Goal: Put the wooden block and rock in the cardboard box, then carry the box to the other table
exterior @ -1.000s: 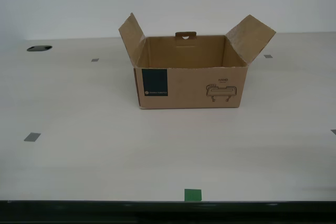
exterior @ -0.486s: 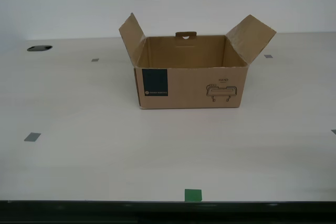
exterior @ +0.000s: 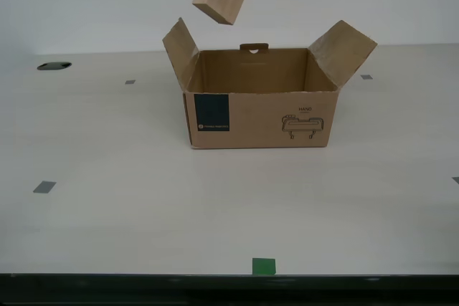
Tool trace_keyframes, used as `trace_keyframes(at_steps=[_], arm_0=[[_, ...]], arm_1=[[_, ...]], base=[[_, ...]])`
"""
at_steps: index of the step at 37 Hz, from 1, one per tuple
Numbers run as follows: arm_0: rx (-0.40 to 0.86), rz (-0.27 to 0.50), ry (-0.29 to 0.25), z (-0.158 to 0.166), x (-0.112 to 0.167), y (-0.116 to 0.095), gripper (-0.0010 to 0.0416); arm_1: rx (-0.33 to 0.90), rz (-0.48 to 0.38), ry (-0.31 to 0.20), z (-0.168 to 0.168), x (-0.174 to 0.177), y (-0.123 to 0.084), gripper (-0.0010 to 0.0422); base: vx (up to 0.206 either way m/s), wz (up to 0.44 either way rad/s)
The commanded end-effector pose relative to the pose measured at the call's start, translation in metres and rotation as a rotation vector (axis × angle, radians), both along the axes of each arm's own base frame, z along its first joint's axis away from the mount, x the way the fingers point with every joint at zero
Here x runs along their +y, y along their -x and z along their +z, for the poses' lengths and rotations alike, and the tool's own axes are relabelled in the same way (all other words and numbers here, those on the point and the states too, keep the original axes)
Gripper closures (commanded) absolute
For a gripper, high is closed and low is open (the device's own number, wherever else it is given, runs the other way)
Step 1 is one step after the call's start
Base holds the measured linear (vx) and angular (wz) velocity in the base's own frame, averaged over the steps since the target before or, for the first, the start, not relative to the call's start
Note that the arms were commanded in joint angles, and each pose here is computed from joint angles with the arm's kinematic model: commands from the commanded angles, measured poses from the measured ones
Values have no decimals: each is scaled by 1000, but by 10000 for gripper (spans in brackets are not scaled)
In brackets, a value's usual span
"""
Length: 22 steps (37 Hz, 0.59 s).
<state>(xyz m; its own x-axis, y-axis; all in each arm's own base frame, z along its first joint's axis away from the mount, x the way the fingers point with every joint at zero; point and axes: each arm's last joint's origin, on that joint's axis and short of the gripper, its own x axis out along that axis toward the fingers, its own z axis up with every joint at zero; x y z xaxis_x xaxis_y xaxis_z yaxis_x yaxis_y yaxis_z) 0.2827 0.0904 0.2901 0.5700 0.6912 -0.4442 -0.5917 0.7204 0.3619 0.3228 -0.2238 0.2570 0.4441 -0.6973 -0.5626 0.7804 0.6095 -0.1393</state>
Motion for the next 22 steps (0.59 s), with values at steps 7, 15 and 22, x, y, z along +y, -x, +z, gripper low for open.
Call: trace_keyframes(at_steps=[7,15,22], arm_0=[[70,26,34,-31,9,-20,406],[125,42,60,-62,16,-36,406],[151,62,67,-81,25,-44,406]], arm_1=[[116,-75,-16,-46,-13,-12,413],[124,-72,-20,-60,-18,-16,413],[117,-60,-27,-59,-18,-17,412]], base=[[0,0],[0,0],[0,0]])
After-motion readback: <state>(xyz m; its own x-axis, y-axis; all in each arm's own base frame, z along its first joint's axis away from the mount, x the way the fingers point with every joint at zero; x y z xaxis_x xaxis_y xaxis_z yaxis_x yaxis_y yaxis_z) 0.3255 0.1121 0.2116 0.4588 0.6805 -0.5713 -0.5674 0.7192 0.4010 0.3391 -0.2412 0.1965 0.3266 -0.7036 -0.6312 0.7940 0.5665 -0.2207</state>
